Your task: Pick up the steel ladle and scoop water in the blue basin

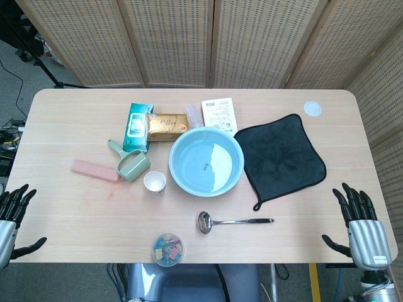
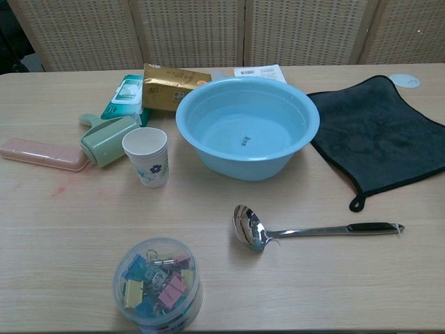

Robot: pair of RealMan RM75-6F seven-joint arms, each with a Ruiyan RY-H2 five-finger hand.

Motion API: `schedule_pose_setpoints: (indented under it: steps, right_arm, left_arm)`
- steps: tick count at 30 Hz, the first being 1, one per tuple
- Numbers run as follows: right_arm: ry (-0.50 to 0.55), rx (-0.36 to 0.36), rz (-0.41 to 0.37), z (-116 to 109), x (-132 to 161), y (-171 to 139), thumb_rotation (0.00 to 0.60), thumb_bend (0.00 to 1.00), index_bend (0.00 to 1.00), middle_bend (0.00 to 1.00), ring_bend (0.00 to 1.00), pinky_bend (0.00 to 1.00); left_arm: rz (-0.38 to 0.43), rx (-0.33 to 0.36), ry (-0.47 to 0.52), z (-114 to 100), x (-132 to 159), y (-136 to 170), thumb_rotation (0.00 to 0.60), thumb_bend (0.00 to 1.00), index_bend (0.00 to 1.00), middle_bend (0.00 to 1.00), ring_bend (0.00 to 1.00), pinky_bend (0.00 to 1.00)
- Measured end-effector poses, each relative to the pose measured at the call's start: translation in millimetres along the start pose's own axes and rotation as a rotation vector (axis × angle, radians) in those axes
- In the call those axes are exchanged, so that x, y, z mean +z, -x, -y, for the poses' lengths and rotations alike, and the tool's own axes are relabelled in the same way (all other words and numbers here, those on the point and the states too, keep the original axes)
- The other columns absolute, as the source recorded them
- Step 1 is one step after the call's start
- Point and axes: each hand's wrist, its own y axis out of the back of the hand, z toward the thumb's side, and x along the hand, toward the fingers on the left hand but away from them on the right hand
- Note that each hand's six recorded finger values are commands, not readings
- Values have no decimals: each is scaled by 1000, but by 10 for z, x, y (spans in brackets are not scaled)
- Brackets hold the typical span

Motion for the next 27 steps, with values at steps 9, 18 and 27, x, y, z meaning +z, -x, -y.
schedule_pose_setpoints:
  steps: [9, 18, 27]
  right_arm:
    - [14, 5, 10, -23, -43, 23, 600, 0, 19, 0, 0, 0]
    - [-9, 42, -45, 124, -5, 103, 600, 0, 19, 408, 293, 152]
    - [-34, 128, -185, 482, 197, 453, 600, 0, 19, 846, 777, 989]
  left_arm:
    - [6, -1, -24, 45, 45, -24, 600, 0, 0, 0, 0, 0]
    - [9, 5, -13, 32, 44, -38, 600, 0, 0, 0, 0, 0]
    - [-9, 9, -11, 14, 8, -81, 600, 0, 0, 0, 0, 0]
